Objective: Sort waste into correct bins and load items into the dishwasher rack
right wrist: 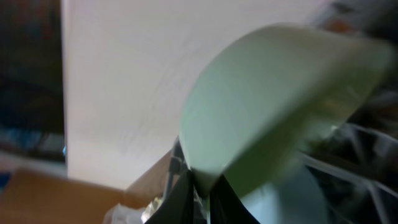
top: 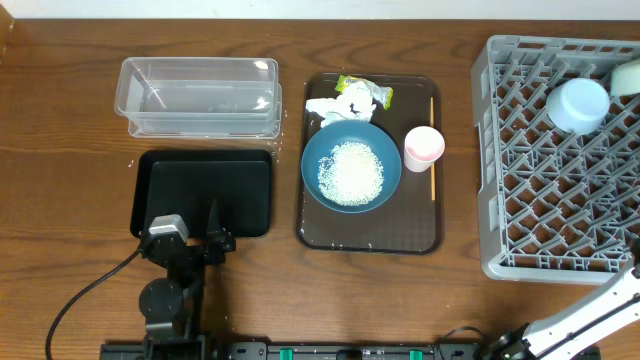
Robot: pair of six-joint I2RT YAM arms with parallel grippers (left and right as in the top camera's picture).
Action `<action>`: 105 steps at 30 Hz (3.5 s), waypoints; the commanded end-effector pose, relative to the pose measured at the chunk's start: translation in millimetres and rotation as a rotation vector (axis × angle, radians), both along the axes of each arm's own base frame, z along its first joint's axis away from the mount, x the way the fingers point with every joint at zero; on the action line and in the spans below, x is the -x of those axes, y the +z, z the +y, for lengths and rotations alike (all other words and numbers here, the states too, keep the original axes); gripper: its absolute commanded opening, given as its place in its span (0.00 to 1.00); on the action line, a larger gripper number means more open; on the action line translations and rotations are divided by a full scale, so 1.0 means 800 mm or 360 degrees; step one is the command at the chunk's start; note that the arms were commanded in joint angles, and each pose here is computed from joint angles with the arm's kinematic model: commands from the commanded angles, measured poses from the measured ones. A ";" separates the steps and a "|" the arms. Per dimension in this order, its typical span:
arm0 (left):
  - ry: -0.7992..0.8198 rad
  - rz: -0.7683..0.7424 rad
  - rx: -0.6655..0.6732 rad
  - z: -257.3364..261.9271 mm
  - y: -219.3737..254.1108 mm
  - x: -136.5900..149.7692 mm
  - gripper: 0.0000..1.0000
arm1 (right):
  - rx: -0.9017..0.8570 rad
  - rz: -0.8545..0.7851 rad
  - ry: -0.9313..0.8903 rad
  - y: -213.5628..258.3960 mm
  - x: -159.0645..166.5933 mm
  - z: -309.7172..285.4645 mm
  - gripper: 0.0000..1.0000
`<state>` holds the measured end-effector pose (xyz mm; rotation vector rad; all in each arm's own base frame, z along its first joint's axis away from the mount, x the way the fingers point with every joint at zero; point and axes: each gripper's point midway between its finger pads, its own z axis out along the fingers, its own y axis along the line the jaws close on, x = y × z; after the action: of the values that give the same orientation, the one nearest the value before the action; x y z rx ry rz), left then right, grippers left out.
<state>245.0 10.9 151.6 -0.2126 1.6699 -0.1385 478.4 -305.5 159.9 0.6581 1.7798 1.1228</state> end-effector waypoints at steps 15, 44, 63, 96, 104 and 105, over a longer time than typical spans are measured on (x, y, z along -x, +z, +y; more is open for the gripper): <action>-0.0022 0.0082 -0.0018 -0.002 -0.021 0.001 0.92 | 0.0551 0.0442 -0.0641 0.076 0.066 -0.060 0.21; -0.0023 0.0082 -0.0018 -0.002 -0.021 0.001 0.92 | 0.1401 0.0861 -0.1115 0.007 -0.012 -0.083 0.01; -0.0023 0.0082 -0.0018 -0.002 -0.021 0.001 0.92 | 0.1230 0.0769 -0.0789 -0.041 -0.043 -0.040 0.01; -0.0022 0.0082 -0.0018 -0.002 -0.021 0.001 0.92 | 0.1065 0.0730 -0.0712 0.064 -0.001 0.016 0.02; -0.0023 0.0082 -0.0018 -0.002 -0.021 0.001 0.92 | 0.1094 0.0914 -0.0692 -0.012 -0.005 -0.003 0.01; -0.0023 0.0082 -0.0018 -0.002 -0.021 0.001 0.92 | 0.1107 0.0926 -0.0673 -0.020 -0.006 -0.003 0.01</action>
<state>245.0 10.9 151.6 -0.2130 1.6699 -0.1388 481.1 -306.0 166.8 0.9145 2.1425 0.0136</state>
